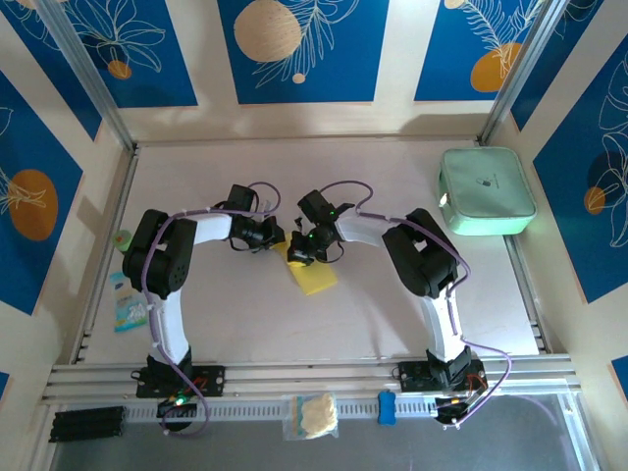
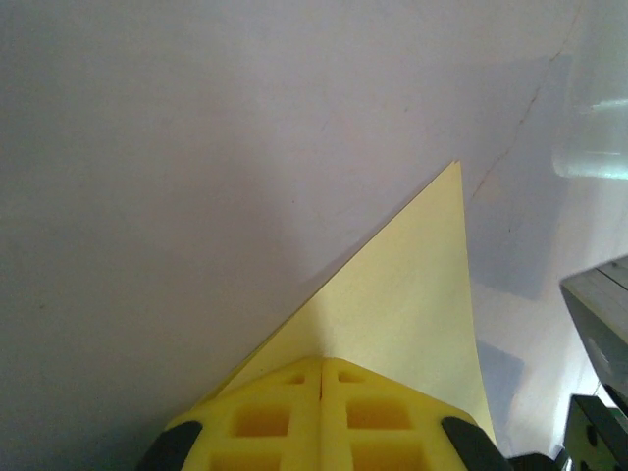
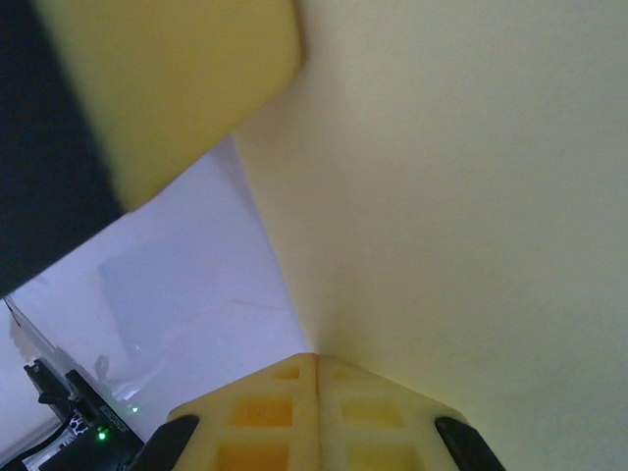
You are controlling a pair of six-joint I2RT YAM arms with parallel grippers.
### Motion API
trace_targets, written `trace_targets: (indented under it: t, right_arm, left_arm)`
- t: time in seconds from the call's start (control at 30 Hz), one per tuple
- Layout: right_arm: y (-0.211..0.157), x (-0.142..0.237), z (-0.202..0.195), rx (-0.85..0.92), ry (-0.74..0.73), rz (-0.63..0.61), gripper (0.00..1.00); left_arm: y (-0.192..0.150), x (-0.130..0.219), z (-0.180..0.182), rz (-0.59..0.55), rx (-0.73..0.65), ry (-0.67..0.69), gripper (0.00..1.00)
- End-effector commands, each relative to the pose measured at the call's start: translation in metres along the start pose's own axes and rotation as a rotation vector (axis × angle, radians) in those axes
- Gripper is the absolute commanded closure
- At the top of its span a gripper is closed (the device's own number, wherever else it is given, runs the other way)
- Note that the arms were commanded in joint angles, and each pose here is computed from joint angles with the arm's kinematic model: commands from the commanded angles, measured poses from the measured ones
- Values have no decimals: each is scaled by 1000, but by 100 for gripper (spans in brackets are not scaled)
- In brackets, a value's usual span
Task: Fold a paper plane with a square sheet of paper (pick it up from the middle)
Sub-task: Fold the triangle a second time at the center of the table.
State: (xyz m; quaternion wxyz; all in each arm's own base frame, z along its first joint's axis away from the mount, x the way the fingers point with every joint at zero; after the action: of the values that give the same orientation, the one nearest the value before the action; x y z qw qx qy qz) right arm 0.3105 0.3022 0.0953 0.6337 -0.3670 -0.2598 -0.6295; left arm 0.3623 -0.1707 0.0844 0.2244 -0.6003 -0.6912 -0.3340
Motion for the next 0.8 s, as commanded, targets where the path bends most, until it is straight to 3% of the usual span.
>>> trace_targets:
  t: [0.0, 0.77]
  right_arm:
    - [5, -5, 4, 4, 31, 24, 100]
    - [-40, -5, -21, 37, -57, 134, 100]
  left_arm:
    - [-14, -11, 23, 53, 49, 113, 95]
    - [-17, -12, 32, 66, 73, 178, 97]
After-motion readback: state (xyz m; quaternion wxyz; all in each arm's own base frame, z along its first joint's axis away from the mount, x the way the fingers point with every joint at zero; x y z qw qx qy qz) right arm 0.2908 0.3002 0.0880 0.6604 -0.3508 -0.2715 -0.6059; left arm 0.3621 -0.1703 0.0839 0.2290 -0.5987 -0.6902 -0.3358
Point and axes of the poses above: each hand's point on the last joint's axis, 136 mm out from that joint toward the fingers, its own x axis back along the fingers, its own z axis along the line the jaws close on, y = z × x, the point moved 9 cm from there along x, back along the fingers, and after that the axes turned 8 degrees about -x, right-handed, at the moved point
